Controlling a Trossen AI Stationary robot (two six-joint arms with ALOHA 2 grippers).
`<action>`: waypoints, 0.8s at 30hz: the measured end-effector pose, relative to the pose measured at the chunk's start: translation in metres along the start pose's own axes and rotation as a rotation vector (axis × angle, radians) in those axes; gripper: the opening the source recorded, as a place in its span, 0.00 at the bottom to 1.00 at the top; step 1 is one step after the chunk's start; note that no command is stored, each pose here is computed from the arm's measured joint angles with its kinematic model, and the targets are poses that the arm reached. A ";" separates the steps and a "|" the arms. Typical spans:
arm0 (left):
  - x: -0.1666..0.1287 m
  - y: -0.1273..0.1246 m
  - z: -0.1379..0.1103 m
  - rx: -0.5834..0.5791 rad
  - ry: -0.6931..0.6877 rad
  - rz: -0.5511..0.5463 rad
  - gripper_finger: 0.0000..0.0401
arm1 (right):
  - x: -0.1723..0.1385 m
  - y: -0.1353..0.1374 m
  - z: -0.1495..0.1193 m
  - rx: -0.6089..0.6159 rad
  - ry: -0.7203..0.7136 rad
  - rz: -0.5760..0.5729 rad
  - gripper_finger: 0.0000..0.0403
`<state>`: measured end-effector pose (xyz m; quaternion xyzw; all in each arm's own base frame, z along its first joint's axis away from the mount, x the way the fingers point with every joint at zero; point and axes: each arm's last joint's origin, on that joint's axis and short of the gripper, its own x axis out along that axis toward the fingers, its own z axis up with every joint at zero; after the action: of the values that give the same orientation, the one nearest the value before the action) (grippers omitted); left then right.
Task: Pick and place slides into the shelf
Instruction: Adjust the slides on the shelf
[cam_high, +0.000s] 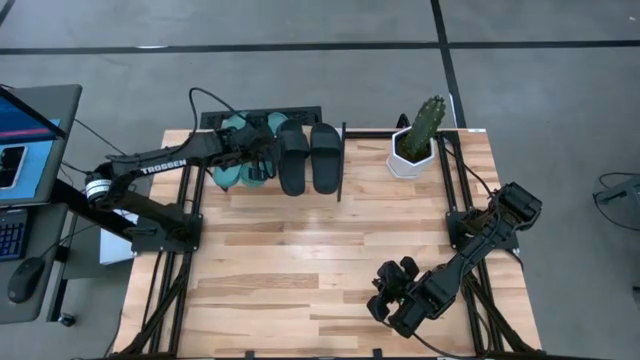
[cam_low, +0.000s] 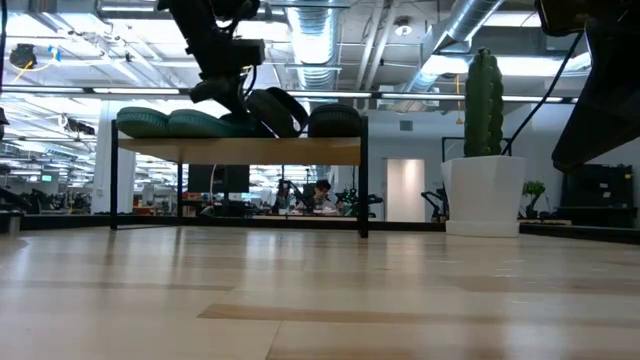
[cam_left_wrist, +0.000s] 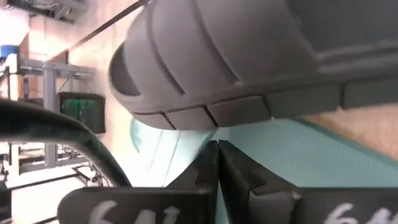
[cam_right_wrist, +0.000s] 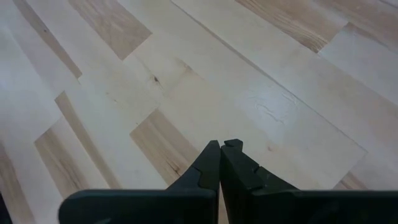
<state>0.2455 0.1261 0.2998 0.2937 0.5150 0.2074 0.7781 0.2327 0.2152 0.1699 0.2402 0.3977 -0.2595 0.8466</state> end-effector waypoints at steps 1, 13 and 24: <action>0.002 0.000 0.001 -0.012 0.001 0.011 0.00 | 0.000 0.000 0.000 0.000 0.000 0.000 0.00; 0.045 -0.014 0.008 -0.093 0.207 0.101 0.00 | 0.000 0.001 0.000 0.004 0.000 0.006 0.00; 0.035 -0.016 0.015 -0.201 0.234 0.283 0.00 | 0.000 0.001 0.000 0.003 0.001 0.006 0.00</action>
<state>0.2736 0.1323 0.2698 0.2581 0.5322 0.3978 0.7014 0.2331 0.2157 0.1701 0.2428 0.3971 -0.2572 0.8469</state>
